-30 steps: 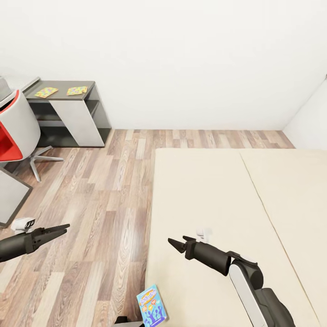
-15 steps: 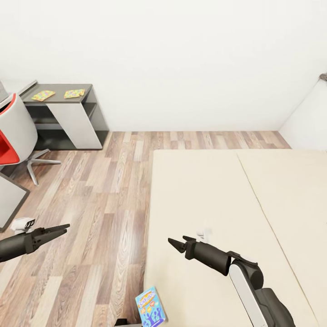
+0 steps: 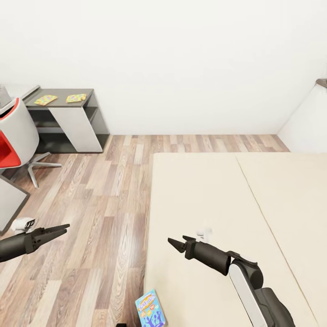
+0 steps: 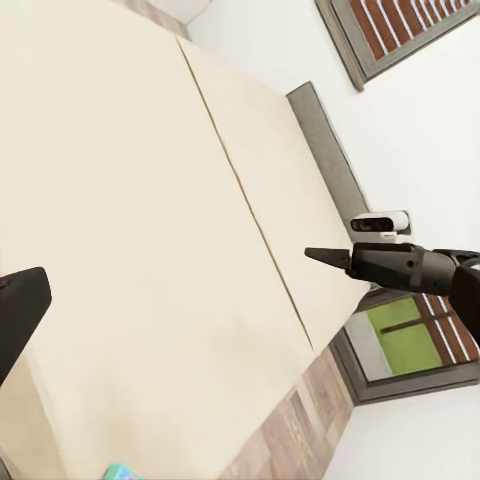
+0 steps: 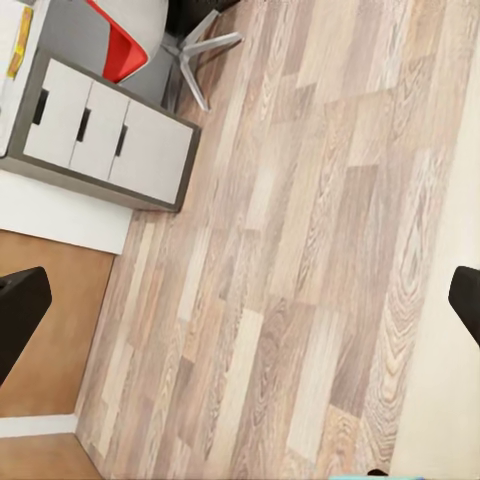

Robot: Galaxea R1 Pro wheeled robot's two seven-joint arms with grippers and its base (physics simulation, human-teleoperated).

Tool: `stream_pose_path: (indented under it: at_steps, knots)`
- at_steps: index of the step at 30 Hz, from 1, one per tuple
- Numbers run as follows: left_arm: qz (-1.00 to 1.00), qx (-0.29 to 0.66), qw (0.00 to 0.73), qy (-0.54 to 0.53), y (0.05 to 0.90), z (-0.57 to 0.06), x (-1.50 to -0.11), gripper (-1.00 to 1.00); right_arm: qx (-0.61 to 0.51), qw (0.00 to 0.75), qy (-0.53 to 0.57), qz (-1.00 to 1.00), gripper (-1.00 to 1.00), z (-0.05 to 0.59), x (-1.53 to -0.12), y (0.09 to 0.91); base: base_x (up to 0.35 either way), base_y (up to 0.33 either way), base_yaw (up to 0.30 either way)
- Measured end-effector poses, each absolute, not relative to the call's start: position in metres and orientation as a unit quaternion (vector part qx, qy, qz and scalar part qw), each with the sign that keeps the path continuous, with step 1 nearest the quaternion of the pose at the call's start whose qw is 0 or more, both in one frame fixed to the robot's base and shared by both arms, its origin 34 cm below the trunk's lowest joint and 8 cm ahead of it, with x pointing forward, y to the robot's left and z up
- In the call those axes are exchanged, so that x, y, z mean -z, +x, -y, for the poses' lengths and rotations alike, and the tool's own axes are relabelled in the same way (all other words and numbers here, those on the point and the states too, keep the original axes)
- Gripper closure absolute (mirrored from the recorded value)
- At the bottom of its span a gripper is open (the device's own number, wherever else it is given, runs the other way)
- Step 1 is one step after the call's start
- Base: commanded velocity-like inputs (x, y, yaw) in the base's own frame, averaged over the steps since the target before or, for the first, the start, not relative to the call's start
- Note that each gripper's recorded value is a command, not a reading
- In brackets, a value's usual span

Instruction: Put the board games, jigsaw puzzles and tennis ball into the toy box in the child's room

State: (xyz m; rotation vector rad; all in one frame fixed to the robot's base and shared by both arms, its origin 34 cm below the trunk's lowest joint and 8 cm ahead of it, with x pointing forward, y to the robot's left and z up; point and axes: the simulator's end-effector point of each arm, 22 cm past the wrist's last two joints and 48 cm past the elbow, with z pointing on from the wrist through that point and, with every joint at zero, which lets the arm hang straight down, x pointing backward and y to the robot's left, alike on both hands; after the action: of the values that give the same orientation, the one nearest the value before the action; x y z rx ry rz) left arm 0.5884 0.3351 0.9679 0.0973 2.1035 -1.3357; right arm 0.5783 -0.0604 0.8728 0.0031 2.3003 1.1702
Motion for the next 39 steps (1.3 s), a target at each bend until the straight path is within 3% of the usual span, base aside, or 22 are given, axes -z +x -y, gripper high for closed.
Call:
stream_pose_path:
  at_steps: [30, 39]
  knots:
    - [-0.797, 0.501, 0.333, 0.049, 0.589, -0.335, -0.987, -1.00, -0.434, 0.296, -0.009, -0.851, -1.00, 0.061, -0.894, 0.584, 0.000, 0.000, 0.000]
    - [-0.863, 0.395, 0.313, 0.023, 0.598, -0.360, -0.941, -1.00, -0.406, 0.284, 0.007, -0.869, -1.00, 0.072, -0.874, 0.581, 0.000, 0.000, 0.000]
